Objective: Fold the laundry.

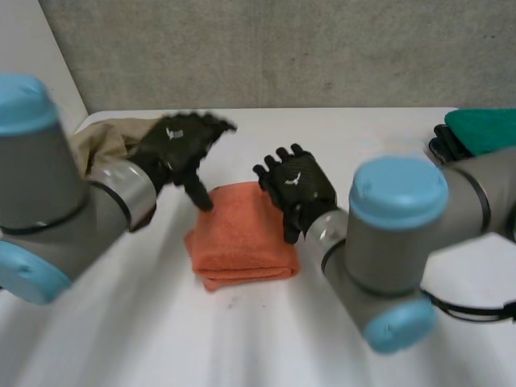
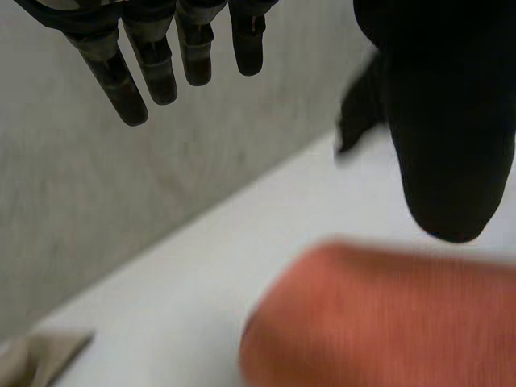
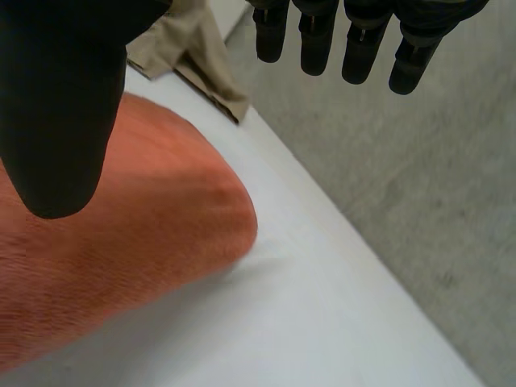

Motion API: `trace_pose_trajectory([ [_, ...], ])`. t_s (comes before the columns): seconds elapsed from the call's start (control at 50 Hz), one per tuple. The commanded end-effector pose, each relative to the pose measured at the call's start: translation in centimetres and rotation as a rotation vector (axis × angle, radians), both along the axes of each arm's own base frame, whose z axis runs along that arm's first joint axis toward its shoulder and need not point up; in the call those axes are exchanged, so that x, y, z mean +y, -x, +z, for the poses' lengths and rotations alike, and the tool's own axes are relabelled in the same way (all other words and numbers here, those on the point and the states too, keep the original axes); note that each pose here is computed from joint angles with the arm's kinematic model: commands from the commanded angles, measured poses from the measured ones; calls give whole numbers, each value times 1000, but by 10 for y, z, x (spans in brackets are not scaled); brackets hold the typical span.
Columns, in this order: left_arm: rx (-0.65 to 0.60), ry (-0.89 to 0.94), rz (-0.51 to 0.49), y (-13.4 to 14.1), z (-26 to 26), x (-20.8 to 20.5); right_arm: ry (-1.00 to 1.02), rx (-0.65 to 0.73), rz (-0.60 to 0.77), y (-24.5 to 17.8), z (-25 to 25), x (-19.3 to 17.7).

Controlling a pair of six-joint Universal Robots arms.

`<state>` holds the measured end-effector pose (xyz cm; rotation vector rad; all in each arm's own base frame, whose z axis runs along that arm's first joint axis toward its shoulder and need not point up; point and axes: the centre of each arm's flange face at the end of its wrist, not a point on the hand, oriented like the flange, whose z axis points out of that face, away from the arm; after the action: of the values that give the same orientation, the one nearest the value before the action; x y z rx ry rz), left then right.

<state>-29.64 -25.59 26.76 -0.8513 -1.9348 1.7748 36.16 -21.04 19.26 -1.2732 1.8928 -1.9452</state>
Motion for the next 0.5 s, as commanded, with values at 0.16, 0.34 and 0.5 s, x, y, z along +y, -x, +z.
trace_pose_trajectory([
  [0.16, 121, -213, -500, 6, 33, 55, -51, -20, 85, -2, -63, 52],
  [0.34, 63, -182, -510, 10, 20, 69, 9, -59, 79, -17, -88, 35],
  [0.5, 66, -152, -503, 12, 20, 71, 59, -70, 78, -26, -96, 21],
])
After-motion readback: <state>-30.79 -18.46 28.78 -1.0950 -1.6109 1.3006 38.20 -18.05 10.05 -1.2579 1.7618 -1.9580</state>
